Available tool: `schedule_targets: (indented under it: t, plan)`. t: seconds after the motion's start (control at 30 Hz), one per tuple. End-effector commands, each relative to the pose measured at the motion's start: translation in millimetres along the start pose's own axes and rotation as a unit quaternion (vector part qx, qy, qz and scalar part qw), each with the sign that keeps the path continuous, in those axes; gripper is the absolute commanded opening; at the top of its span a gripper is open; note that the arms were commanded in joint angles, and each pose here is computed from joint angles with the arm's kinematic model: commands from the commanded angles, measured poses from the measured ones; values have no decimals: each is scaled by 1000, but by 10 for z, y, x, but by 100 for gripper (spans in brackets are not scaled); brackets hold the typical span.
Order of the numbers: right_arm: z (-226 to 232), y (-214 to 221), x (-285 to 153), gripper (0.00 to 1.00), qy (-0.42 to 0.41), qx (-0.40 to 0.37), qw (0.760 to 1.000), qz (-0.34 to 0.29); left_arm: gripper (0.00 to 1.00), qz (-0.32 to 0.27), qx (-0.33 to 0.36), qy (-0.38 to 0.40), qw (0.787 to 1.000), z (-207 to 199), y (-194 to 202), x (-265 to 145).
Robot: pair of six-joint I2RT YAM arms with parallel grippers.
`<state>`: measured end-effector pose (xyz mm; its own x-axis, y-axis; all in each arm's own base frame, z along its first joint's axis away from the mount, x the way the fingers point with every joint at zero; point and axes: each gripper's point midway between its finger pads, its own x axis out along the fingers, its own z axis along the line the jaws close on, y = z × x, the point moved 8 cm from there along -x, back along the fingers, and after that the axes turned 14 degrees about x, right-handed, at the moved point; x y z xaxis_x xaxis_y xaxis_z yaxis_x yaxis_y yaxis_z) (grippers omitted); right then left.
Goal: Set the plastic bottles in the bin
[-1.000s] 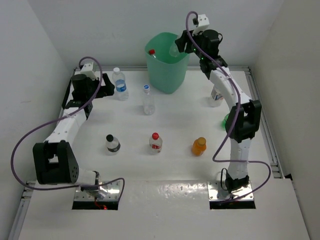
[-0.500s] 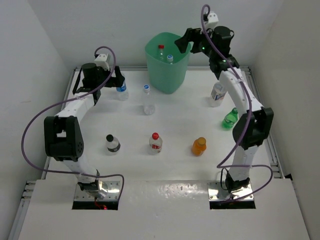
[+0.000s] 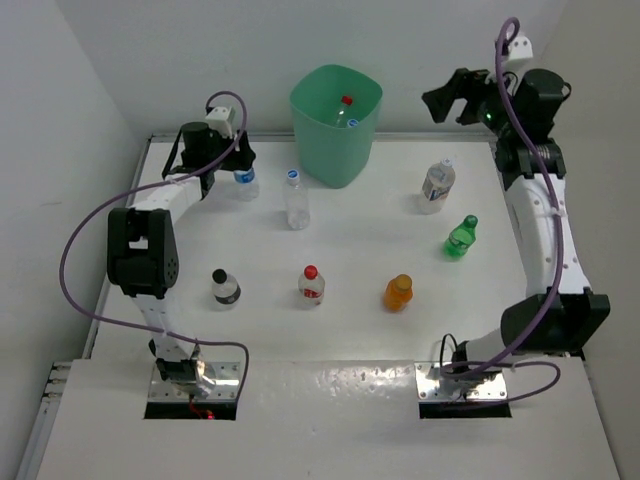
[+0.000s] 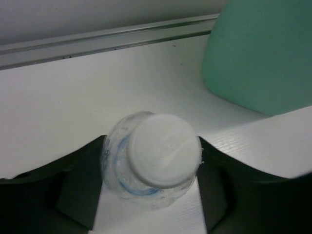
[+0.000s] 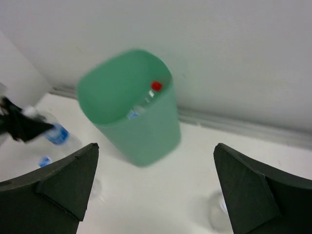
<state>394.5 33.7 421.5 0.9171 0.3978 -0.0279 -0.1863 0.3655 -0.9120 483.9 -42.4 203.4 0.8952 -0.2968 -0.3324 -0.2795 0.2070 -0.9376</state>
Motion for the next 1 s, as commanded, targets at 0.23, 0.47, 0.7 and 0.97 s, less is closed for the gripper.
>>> schedule_targets:
  t: [0.23,0.47,0.7,0.97]
  plan:
    - [-831,636,-1030,100,163,0,980,115,29,-139,6,-18,990,196,-1369,-730]
    - [-840,980,-1491,100,175,-5,971,161,26,-291,-21,16,956,-61,-2534,-1215]
    - [-881,959,-1419,100,179,20,975,131,26,-342,-42,49,938,-723,-3062,-725]
    - [-1030,974,-1248,100,178,25,974,137,27,-294,12,39,955,-1380,-2704,-3]
